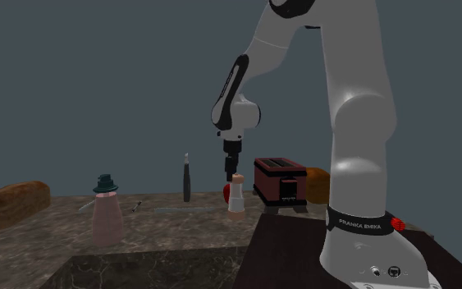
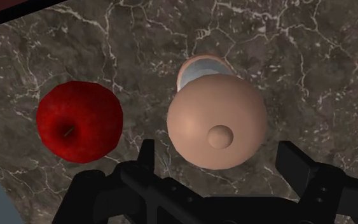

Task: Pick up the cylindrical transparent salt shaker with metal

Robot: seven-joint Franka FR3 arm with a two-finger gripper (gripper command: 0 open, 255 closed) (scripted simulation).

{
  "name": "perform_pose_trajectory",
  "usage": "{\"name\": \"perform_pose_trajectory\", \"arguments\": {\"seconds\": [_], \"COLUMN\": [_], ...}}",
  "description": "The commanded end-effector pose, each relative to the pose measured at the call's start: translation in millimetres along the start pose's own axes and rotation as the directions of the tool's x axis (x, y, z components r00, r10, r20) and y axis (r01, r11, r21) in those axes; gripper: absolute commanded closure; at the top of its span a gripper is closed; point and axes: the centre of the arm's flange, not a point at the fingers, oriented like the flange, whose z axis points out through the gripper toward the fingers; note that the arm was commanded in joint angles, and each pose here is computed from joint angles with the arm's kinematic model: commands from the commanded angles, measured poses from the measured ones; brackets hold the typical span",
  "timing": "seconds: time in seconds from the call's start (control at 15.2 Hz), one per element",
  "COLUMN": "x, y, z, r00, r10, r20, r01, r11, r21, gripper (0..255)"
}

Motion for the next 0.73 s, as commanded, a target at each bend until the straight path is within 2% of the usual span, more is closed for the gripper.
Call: {"name": "perform_pose_trajectory", "arguments": {"seconds": [0.0,0.07,0.66], "x": [-1.0,-0.4,-1.0], "y": [-0.1,-0.3,-0.1], "z": [4.9,6.0,4.9], "r00": [1.000,1.000,1.000], "r10": [0.000,0.000,0.000], "r20": [0.000,0.000,0.000], "r01": [0.000,0.000,0.000], "r11": [1.000,1.000,1.000], "r21": [0.000,0.000,0.000], "gripper": [0,255,255]}}
